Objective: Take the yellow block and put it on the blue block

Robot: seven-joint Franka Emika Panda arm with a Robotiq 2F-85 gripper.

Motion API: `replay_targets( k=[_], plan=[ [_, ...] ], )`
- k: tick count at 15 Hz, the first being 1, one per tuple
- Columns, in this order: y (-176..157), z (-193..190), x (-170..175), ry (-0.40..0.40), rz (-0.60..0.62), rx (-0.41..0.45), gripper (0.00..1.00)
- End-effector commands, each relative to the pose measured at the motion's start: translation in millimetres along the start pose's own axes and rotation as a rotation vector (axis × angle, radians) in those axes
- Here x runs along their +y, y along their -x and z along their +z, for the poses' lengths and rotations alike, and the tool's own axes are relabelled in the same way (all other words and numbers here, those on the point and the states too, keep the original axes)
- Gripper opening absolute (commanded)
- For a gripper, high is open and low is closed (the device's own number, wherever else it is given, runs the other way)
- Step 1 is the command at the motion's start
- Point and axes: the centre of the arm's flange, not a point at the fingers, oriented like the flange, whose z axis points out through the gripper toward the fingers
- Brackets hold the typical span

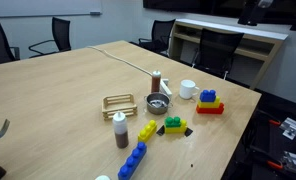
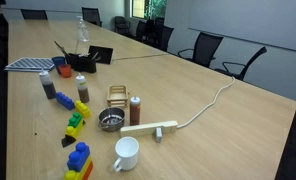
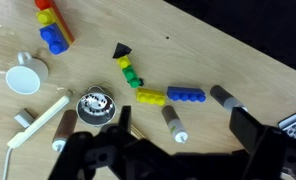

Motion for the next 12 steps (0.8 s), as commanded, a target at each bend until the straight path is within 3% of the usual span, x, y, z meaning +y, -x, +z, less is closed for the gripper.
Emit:
replay_targets(
  k=[1,7,12],
  plan=[
    [0,0,0,0.000,0.000,0.000,1.00],
    [-41,41,8,-0.009,-0.037,-0.050,1.00],
    [-78,101,-4,-0.019,-0.165,-0.134,1.00]
  ],
)
